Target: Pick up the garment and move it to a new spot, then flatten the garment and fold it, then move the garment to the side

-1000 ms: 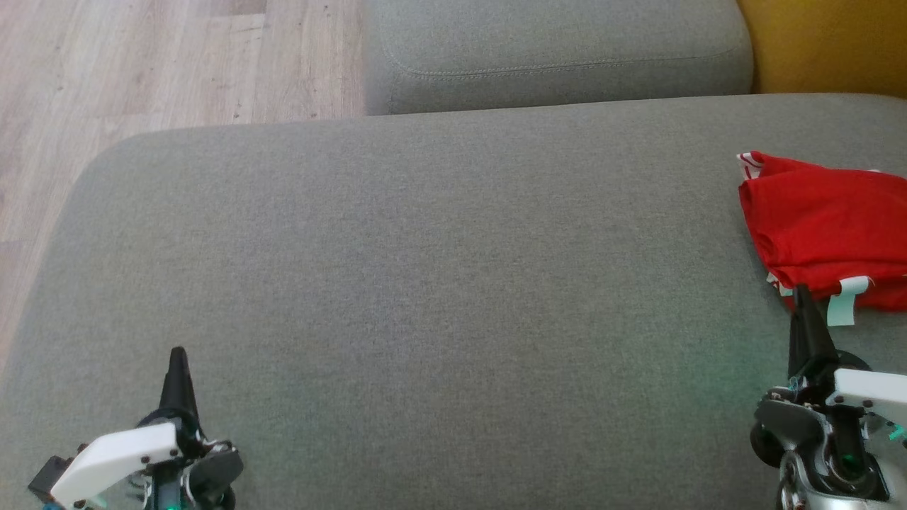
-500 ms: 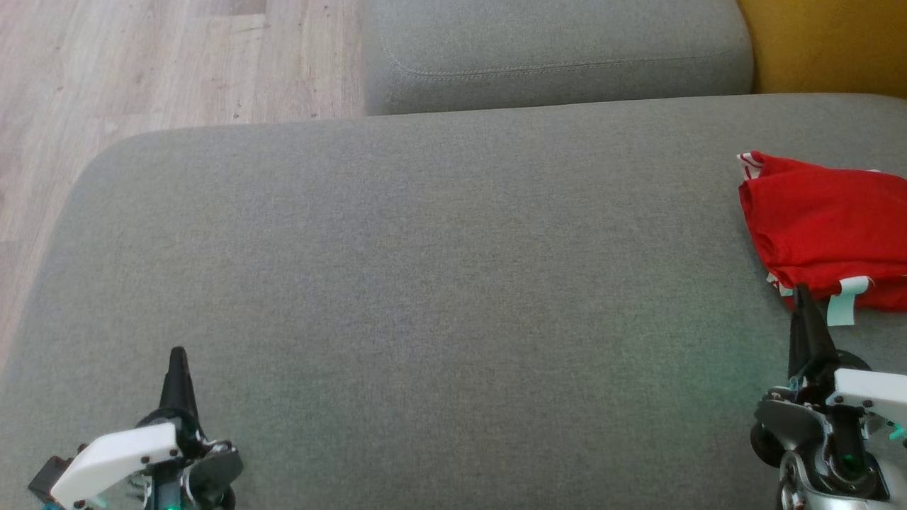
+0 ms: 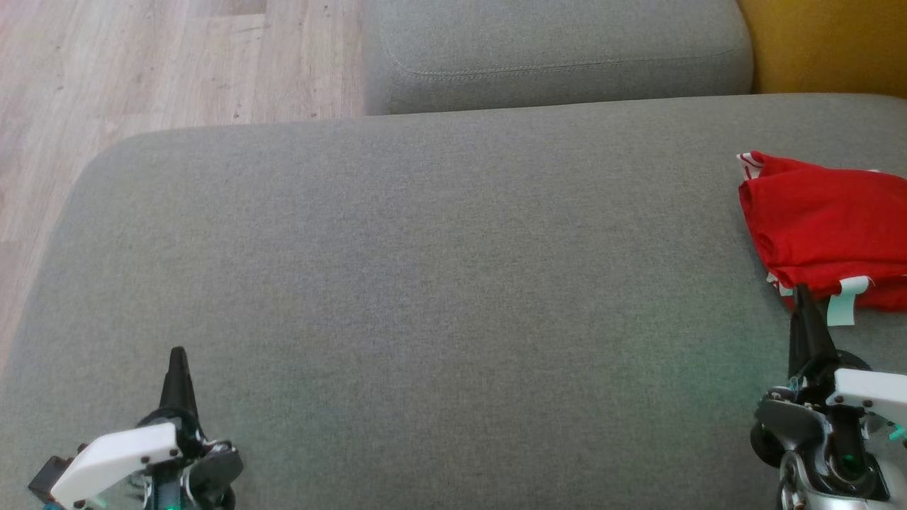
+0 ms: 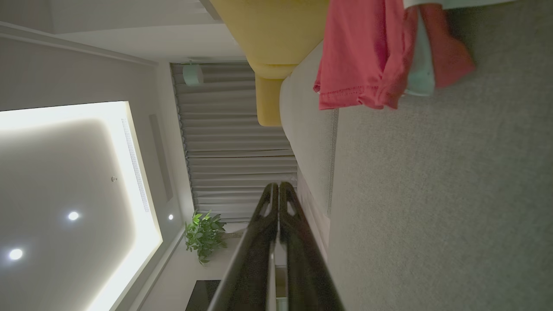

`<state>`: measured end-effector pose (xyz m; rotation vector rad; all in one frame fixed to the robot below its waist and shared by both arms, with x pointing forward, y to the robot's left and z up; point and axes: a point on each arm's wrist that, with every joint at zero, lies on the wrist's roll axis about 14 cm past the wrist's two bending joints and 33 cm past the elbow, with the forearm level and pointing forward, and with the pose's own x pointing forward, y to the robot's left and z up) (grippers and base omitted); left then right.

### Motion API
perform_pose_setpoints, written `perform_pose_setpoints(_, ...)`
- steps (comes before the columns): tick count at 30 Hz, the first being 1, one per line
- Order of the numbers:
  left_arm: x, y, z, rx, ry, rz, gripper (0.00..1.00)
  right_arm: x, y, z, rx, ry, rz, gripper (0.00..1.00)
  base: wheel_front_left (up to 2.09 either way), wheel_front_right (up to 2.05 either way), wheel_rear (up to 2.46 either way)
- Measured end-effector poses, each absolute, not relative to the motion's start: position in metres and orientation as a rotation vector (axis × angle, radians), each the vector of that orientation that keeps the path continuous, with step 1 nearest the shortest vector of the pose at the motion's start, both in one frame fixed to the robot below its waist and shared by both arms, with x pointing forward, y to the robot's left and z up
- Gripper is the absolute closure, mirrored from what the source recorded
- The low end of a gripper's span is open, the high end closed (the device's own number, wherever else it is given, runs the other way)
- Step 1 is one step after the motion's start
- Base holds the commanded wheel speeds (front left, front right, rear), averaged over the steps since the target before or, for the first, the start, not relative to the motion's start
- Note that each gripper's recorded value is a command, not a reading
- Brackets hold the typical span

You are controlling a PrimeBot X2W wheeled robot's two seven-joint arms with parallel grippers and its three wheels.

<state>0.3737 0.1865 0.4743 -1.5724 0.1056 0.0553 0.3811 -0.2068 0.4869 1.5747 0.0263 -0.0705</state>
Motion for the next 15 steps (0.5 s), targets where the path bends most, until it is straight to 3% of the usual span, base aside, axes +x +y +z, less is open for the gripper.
perform_pose_setpoints(15,0.3737,0.1865,0.4743,-1.572,0.106,0.055,1.0,0.3811,-0.2068,0.4869,1.575,0.026,-0.07,1.0,0.0,0.0,0.0)
